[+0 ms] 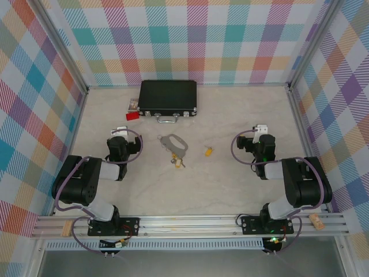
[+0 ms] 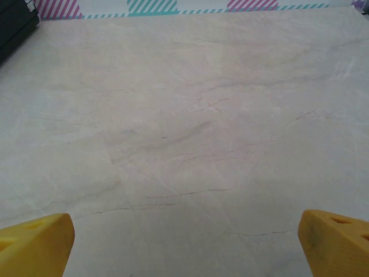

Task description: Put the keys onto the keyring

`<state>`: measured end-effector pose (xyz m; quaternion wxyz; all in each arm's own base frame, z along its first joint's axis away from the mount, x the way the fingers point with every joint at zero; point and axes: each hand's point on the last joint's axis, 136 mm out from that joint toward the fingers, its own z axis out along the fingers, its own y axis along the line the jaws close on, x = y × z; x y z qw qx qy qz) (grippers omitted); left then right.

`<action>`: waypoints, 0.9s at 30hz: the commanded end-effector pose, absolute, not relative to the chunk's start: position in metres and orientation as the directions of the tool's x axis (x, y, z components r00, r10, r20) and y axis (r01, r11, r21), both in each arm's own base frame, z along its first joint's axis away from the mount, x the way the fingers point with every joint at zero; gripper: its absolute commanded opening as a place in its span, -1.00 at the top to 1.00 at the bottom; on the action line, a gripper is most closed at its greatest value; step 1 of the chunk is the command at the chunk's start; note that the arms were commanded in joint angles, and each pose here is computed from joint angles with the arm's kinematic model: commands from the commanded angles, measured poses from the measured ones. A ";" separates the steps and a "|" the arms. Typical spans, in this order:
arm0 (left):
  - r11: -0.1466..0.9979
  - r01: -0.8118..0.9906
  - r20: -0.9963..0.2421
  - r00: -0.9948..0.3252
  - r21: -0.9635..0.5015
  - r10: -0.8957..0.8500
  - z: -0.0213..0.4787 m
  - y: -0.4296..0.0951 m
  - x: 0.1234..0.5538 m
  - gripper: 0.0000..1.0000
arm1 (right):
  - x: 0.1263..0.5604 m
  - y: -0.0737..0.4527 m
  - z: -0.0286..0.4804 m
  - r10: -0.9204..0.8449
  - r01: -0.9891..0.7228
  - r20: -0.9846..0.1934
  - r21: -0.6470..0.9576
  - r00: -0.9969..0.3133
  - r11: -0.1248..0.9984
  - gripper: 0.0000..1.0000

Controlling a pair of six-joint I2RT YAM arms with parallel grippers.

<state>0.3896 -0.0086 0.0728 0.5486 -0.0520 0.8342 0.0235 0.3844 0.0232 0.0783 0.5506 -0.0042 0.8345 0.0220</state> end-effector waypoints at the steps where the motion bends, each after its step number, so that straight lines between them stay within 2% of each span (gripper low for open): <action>1: 0.993 -0.115 -0.933 -0.355 -0.019 -0.059 0.084 -0.006 0.398 -0.99 | 0.396 0.018 0.093 0.016 -0.013 -0.940 0.022 -0.340 1.000 -0.98; 27: 0.993 -0.113 -0.936 -0.349 -0.019 -0.057 0.087 -0.006 0.398 -0.99 | 0.396 0.018 0.094 0.017 -0.014 -0.940 0.023 -0.340 1.000 -0.98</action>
